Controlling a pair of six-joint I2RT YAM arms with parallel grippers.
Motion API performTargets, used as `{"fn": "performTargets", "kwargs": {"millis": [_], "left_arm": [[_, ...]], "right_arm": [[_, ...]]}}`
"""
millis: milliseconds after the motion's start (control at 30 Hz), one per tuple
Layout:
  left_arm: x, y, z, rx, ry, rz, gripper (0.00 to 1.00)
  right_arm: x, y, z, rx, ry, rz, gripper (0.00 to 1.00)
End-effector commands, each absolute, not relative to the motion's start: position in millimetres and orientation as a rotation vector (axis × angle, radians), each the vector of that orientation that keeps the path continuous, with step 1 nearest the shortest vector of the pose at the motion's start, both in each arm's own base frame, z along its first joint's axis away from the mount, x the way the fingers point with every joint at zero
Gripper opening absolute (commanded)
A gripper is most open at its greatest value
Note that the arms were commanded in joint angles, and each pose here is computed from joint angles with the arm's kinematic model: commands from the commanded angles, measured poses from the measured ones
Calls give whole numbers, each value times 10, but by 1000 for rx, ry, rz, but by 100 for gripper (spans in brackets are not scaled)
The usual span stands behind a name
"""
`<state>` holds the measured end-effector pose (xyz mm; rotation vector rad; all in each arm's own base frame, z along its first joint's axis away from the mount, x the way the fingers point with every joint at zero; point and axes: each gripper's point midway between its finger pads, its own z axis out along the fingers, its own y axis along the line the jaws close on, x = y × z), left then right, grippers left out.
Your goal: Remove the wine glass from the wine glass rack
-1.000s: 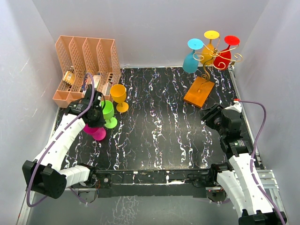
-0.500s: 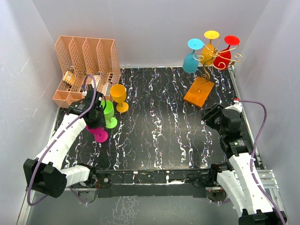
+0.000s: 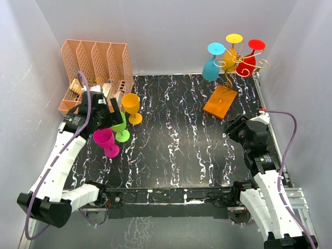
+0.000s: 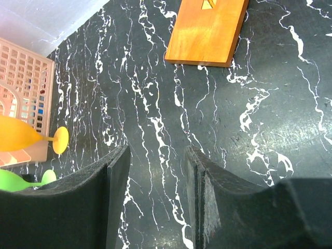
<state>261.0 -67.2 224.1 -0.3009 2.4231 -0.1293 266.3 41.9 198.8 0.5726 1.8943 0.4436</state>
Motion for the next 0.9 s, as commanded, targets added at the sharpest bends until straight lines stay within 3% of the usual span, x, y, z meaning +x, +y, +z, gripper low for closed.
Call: {"fn": "performTargets", "kwargs": {"millis": [0, 233, 467, 700, 867], "left_arm": [[2873, -1019, 2913, -253, 2151, -437, 90], [3138, -1511, 3651, -140, 1811, -800, 94], [3249, -1696, 3918, -3, 1647, -883, 97], [3139, -1870, 3754, 210, 1610, -769, 97], [2955, -1933, 3633, 318, 1570, -727, 97]], "right_arm": [[2698, 399, 2315, 515, 1811, 440, 52], [2641, 517, 2548, 372, 1785, 477, 78], [2748, 555, 2623, 370, 1770, 501, 97], [3089, 1001, 2526, 66, 1814, 656, 99], [3494, 1056, 2101, 60, 1950, 600, 99]]}}
